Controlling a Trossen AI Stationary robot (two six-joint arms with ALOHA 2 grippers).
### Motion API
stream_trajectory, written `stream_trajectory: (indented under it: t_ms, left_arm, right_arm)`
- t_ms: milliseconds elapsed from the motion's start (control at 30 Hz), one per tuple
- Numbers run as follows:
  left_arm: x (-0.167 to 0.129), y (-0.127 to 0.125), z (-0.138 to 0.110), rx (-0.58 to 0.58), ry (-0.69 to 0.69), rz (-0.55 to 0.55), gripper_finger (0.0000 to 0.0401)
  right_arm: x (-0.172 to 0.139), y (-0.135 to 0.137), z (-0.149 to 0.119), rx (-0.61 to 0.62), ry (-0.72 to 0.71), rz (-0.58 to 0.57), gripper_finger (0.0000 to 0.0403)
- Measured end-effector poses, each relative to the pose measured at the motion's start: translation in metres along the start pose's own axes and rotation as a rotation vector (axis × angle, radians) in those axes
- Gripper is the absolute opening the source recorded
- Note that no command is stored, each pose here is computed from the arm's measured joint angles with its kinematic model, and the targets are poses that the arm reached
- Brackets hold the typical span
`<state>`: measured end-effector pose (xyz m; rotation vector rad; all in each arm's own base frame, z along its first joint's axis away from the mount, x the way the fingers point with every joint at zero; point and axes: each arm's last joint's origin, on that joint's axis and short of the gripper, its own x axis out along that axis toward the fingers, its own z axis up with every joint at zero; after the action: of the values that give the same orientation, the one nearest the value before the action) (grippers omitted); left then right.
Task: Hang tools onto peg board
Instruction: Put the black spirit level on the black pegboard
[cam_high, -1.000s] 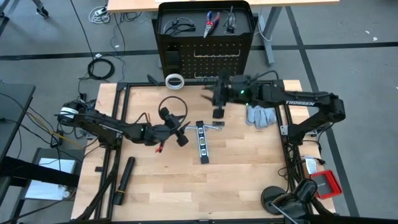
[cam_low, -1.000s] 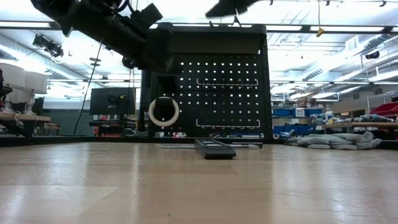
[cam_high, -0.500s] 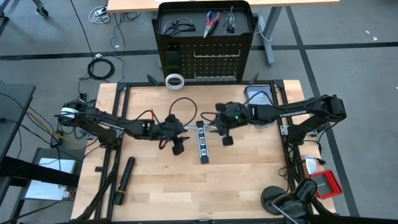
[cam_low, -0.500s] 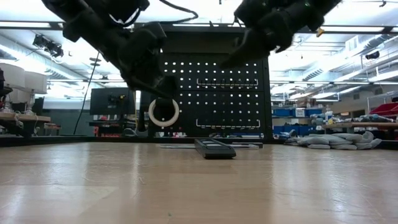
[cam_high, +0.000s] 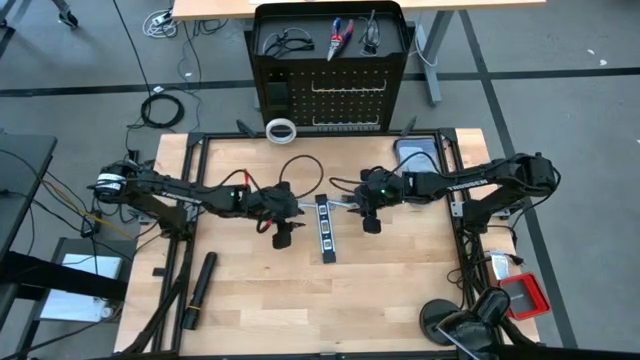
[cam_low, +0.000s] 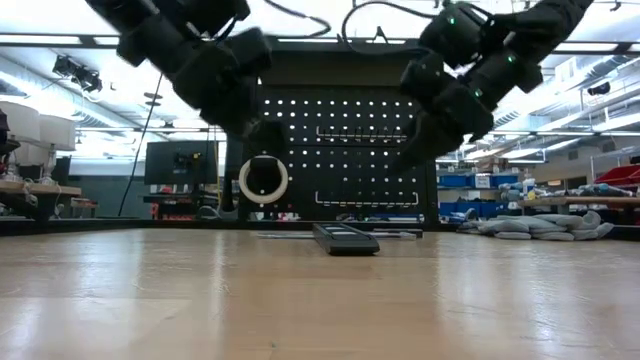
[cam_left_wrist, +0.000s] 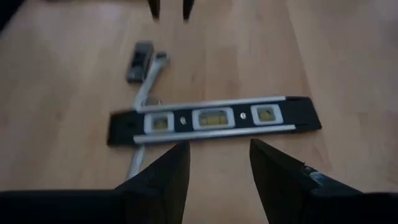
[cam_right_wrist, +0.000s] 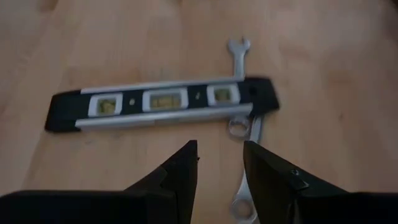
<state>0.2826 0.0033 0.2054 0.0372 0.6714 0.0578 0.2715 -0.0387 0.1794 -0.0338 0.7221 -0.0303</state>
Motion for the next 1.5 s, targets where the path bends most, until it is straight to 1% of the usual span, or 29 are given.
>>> stream_trajectory:
  t_ms: [67, 167, 233, 267, 367, 433, 500, 600, 667, 700, 767, 833, 867, 1000, 1100, 1200, 1267, 1333, 1433, 1500]
  left_arm:
    - [0.001, 0.002, 0.010, 0.058, 0.013, 0.004, 0.0172]
    - [0.010, 0.005, 0.021, 0.133, 0.076, 0.003, 0.0172]
    - [0.022, 0.007, 0.028, 0.131, 0.108, 0.004, 0.0172]
    - [0.027, 0.008, 0.031, 0.107, 0.121, 0.007, 0.0172]
    - [0.048, 0.010, 0.036, -0.008, 0.148, 0.020, 0.0172]
    - [0.060, 0.009, 0.036, -0.087, 0.178, 0.025, 0.0172]
    - [0.069, 0.008, 0.034, -0.185, 0.199, 0.034, 0.0172]
    - [0.079, 0.008, 0.032, -0.386, 0.214, 0.058, 0.0173]
    - [0.081, 0.008, 0.030, -0.516, 0.224, 0.076, 0.0175]
    - [0.083, 0.008, 0.028, -0.579, 0.227, 0.087, 0.0178]
    - [0.085, 0.008, 0.028, -0.689, 0.216, 0.115, 0.0185]
    - [0.087, 0.006, 0.027, -0.749, 0.208, 0.139, 0.0196]
    - [0.088, 0.006, 0.027, -0.779, 0.196, 0.146, 0.0203]
    - [0.092, 0.005, 0.025, -0.871, 0.186, 0.171, 0.0243]
    - [0.098, 0.006, 0.020, -0.903, 0.201, 0.189, 0.0277]
    - [0.106, 0.007, 0.013, -0.903, 0.227, 0.204, 0.0296]
    - [0.106, 0.008, 0.012, -0.903, 0.241, 0.203, 0.0299]
    - [0.106, 0.009, 0.020, -0.881, 0.216, 0.220, 0.0296]
    - [0.105, 0.010, 0.020, -0.831, 0.277, 0.292, 0.0287]
    - [0.107, 0.012, 0.017, -0.812, 0.307, 0.309, 0.0280]
  right_arm:
    - [0.001, -0.001, -0.006, 0.041, 0.021, 0.014, 0.0140]
    - [0.001, -0.003, -0.012, 0.087, 0.052, 0.024, 0.0141]
    - [0.001, -0.004, -0.016, 0.120, 0.085, 0.010, 0.0141]
    - [0.000, -0.005, -0.017, 0.141, 0.095, -0.016, 0.0141]
    - [-0.001, -0.008, -0.023, 0.191, 0.159, -0.124, 0.0139]
    - [-0.003, -0.010, -0.026, 0.185, 0.192, -0.193, 0.0139]
    - [-0.007, -0.011, -0.025, 0.153, 0.198, -0.247, 0.0139]
    - [-0.016, -0.017, -0.021, 0.072, 0.178, -0.323, 0.0139]
    - [-0.026, -0.024, -0.015, 0.023, 0.143, -0.396, 0.0139]
    - [-0.032, -0.028, -0.013, 0.012, 0.129, -0.439, 0.0139]
    - [-0.043, -0.037, -0.009, 0.034, 0.085, -0.519, 0.0139]
    - [-0.051, -0.043, -0.004, 0.076, 0.017, -0.546, 0.0138]
    - [-0.053, -0.044, -0.003, 0.084, -0.020, -0.529, 0.0138]
    - [-0.052, -0.040, -0.010, 0.005, -0.124, -0.449, 0.0138]
    - [-0.048, -0.039, -0.018, -0.036, -0.184, -0.457, 0.0138]
    - [-0.046, -0.039, -0.026, -0.067, -0.205, -0.468, 0.0138]
    - [-0.046, -0.039, -0.028, -0.076, -0.225, -0.476, 0.0138]
    - [-0.047, -0.040, -0.028, -0.077, -0.234, -0.479, 0.0138]
    - [-0.048, -0.041, -0.025, -0.079, -0.269, -0.454, 0.0138]
    - [-0.048, -0.040, -0.024, -0.084, -0.295, -0.423, 0.0138]
